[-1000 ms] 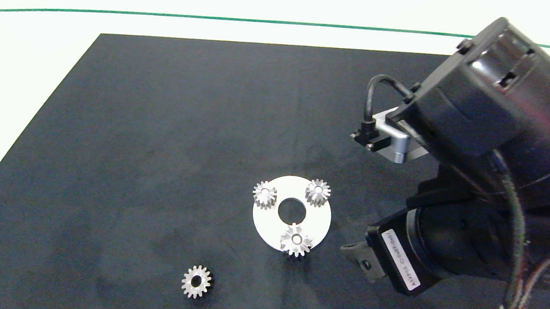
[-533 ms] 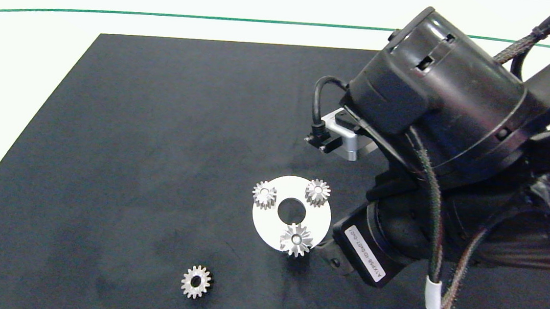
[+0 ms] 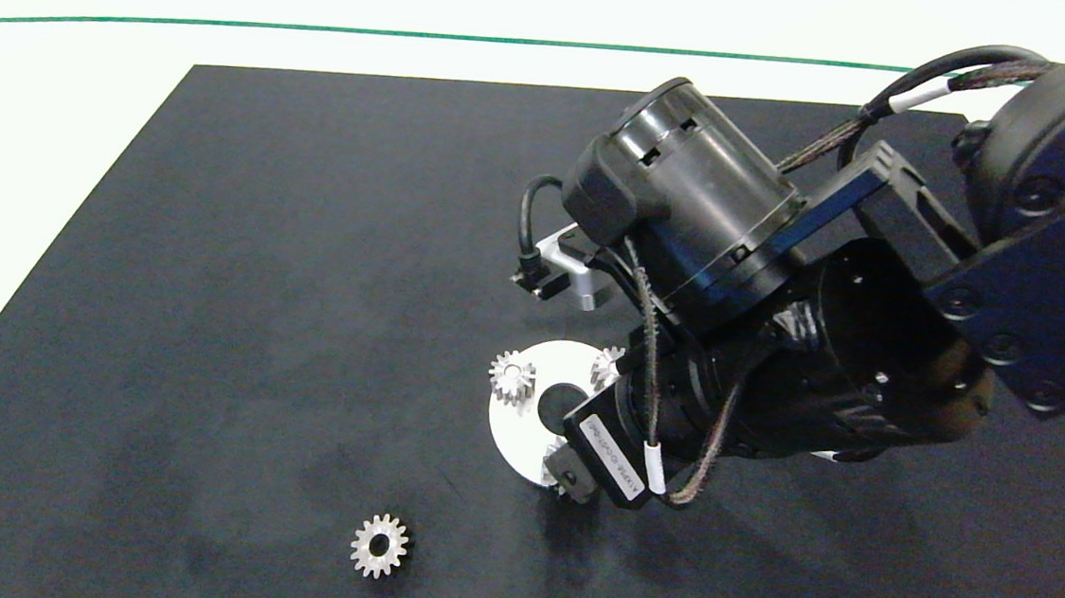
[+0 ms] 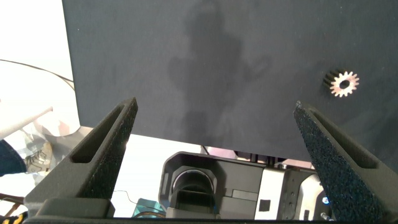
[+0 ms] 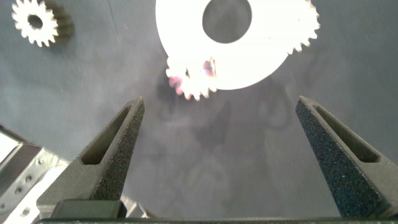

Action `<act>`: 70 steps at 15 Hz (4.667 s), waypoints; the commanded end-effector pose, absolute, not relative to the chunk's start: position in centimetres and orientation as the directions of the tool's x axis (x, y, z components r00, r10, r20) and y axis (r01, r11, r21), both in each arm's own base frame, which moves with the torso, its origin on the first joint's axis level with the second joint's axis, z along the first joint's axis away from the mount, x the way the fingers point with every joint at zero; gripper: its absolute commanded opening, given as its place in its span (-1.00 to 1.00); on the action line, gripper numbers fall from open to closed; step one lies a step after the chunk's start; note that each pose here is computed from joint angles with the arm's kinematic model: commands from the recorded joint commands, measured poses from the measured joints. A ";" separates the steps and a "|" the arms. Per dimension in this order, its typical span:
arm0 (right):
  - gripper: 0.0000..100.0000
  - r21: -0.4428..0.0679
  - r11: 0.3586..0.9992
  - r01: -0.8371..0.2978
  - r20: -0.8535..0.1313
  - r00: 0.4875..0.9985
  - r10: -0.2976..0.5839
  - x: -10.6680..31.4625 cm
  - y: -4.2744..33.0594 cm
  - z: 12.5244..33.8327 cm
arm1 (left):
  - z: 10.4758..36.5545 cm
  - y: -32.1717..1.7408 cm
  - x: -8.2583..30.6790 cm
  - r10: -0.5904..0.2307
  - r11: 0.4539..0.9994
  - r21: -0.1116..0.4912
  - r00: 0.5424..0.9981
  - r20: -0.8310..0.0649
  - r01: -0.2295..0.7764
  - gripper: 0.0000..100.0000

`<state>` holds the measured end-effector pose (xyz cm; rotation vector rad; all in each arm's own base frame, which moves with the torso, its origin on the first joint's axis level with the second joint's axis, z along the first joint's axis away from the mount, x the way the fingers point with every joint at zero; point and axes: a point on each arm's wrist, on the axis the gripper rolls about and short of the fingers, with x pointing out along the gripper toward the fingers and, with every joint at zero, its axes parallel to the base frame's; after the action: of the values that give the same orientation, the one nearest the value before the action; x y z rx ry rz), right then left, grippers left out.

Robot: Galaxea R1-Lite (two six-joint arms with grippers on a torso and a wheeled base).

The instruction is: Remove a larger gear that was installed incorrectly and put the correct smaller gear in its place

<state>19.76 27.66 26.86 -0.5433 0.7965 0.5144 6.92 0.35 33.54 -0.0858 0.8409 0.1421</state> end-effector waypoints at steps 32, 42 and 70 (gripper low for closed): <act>0.92 -0.358 0.552 -0.753 -0.845 0.513 0.152 23.2 30.9 20.4 | 33.5 0.3 6.4 0.087 0.989 -0.019 0.669 -0.738 -0.150 1.00; 0.53 -0.363 0.550 -0.752 -0.855 0.503 0.123 23.5 30.5 19.7 | 33.6 0.3 6.1 0.088 0.989 -0.021 0.678 -0.730 -0.150 1.00; -0.58 -0.403 0.523 -0.751 -0.853 0.515 0.082 23.3 30.7 19.0 | 33.6 0.3 5.7 0.087 0.989 -0.020 0.685 -0.723 -0.146 1.00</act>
<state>23.41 30.87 18.82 -0.8780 0.8912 0.5877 5.82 0.26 33.69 -0.0777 0.7996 0.1279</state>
